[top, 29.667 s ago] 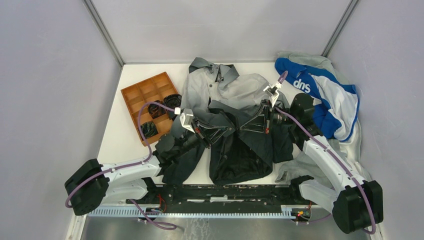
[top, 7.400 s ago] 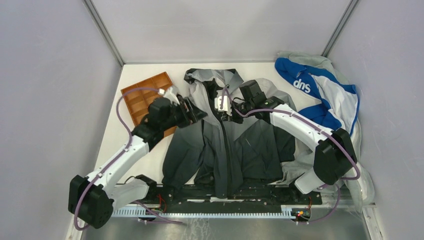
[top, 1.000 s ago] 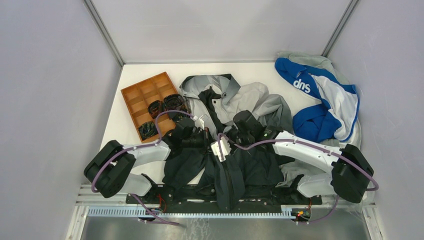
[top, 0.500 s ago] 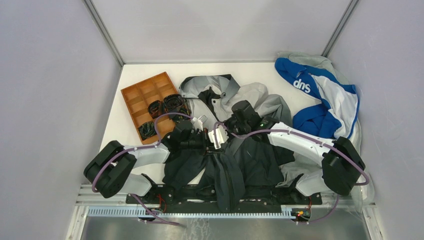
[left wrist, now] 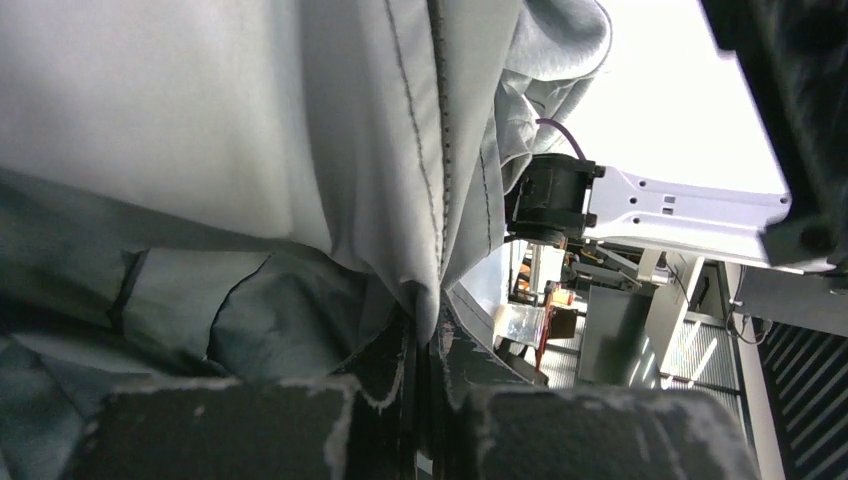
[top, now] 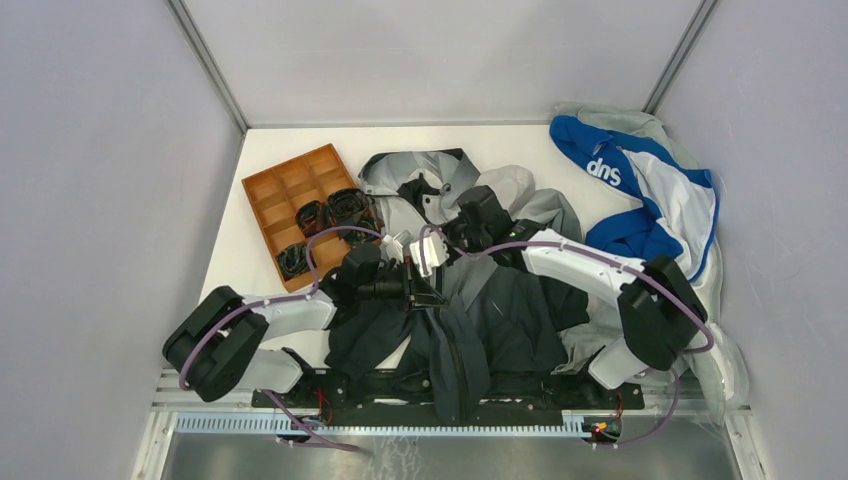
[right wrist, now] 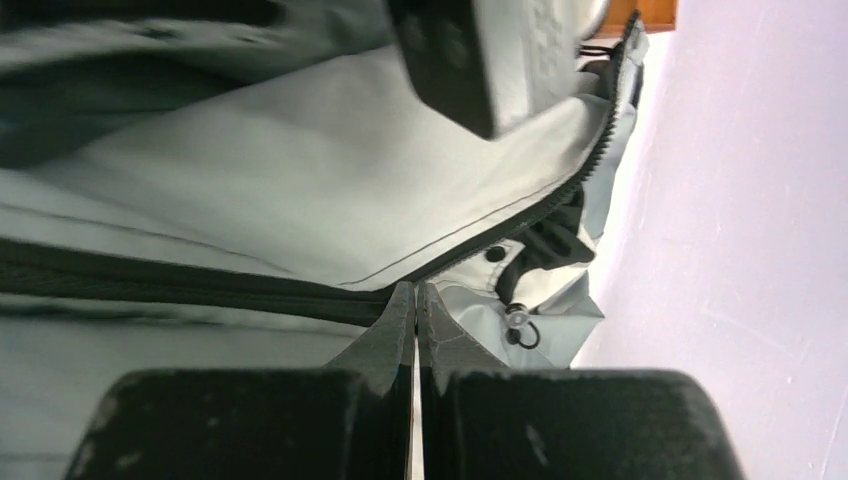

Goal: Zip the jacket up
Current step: Zip the zipper on the jacket.

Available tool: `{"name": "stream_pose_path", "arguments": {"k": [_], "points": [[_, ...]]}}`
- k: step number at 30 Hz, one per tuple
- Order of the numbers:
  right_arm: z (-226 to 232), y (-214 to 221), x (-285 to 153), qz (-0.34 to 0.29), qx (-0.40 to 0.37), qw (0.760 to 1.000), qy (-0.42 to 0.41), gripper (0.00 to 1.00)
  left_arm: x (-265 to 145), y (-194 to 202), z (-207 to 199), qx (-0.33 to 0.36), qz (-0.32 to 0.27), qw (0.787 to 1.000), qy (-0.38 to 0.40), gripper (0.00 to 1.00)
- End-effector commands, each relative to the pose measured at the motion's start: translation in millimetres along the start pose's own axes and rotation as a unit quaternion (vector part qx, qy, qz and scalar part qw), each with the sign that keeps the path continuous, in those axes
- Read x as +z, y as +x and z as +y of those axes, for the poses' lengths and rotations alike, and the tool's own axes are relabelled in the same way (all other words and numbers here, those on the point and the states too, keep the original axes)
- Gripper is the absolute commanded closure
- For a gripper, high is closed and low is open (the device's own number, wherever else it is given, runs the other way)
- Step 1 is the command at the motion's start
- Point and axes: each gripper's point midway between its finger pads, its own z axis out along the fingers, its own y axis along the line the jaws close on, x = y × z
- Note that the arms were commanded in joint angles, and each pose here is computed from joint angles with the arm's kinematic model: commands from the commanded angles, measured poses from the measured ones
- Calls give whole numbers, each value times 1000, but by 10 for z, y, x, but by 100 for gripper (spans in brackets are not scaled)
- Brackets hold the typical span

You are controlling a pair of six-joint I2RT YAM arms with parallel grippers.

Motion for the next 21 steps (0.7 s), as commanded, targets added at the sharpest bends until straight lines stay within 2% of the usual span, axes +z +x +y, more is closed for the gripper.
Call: {"name": "stream_pose_path", "arguments": {"k": [1,21], "points": [[-880,137,-89,26,-18,993,117,100,-156,306,-215,-4,66,997,43,96],[-2030,344,31,16,-22,974,225,100,-319,319,-427,13,44,997,69,96]]}}
